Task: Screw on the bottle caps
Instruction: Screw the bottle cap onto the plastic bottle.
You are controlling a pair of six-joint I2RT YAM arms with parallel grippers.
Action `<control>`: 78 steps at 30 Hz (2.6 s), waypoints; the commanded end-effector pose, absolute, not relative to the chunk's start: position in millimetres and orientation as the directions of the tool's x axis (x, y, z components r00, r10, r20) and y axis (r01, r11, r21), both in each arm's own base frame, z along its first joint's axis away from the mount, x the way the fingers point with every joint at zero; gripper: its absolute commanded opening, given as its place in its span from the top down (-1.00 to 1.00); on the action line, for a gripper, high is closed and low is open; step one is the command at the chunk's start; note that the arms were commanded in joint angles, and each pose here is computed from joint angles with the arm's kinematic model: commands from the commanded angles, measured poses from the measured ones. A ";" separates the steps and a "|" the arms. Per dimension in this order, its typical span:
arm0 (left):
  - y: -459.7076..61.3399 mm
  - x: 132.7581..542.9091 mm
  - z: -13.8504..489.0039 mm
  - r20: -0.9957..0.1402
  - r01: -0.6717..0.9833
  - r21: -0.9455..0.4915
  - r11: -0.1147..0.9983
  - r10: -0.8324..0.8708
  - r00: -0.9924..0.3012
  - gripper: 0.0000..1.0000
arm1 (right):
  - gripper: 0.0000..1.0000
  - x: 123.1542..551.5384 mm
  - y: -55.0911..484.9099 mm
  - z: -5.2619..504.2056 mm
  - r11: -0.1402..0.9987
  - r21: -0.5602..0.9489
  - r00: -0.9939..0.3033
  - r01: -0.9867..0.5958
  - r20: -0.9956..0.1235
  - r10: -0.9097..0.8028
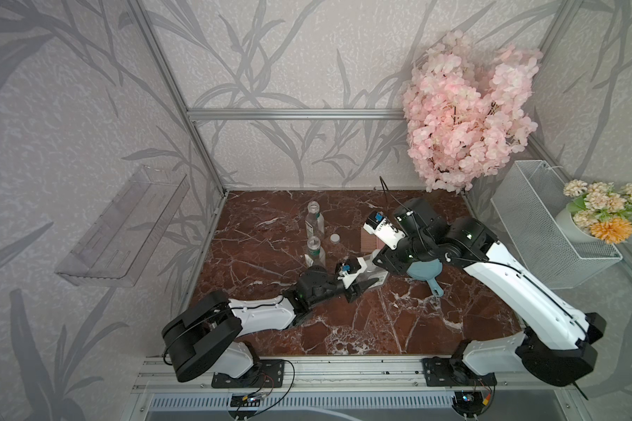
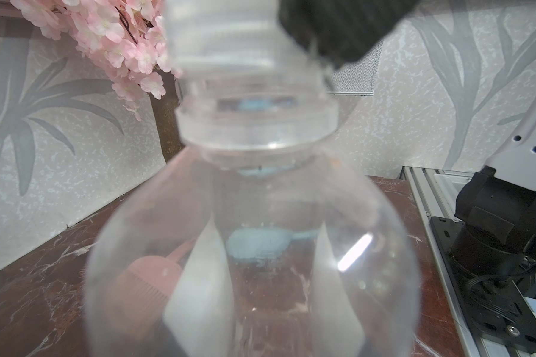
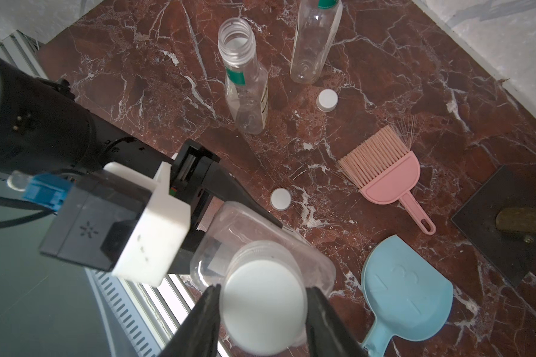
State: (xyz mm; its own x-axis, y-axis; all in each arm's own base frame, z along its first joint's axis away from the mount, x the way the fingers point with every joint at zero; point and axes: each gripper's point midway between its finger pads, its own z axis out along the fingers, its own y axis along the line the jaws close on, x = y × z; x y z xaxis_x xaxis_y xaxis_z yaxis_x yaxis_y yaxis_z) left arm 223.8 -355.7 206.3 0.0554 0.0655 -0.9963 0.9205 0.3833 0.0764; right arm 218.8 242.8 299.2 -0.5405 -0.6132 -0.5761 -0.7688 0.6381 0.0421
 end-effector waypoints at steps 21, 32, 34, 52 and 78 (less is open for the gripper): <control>-358.5 226.9 226.5 -0.995 0.914 0.097 0.395 0.018 0.098 0.54 | -0.39 220.3 228.8 354.3 0.648 0.004 -0.453 -0.761 -0.719 -0.527; -355.7 223.8 235.8 -0.995 0.917 0.093 0.389 -0.004 0.103 0.54 | -0.33 248.0 219.0 393.5 0.650 0.114 -0.294 -0.751 -0.939 -0.176; -355.7 222.8 236.6 -0.995 0.918 0.093 0.385 -0.006 0.103 0.54 | -0.33 252.6 221.9 393.9 0.647 0.097 -0.242 -0.757 -0.960 -0.140; -355.0 221.9 241.0 -0.994 0.919 0.098 0.383 -0.006 0.109 0.54 | -0.33 258.1 234.3 353.6 0.605 0.066 -0.179 -0.794 -0.975 -0.129; -355.7 222.5 241.2 -0.993 0.917 0.107 0.383 -0.001 0.116 0.54 | -0.32 265.1 238.4 312.3 0.609 0.089 -0.256 -0.788 -0.947 -0.193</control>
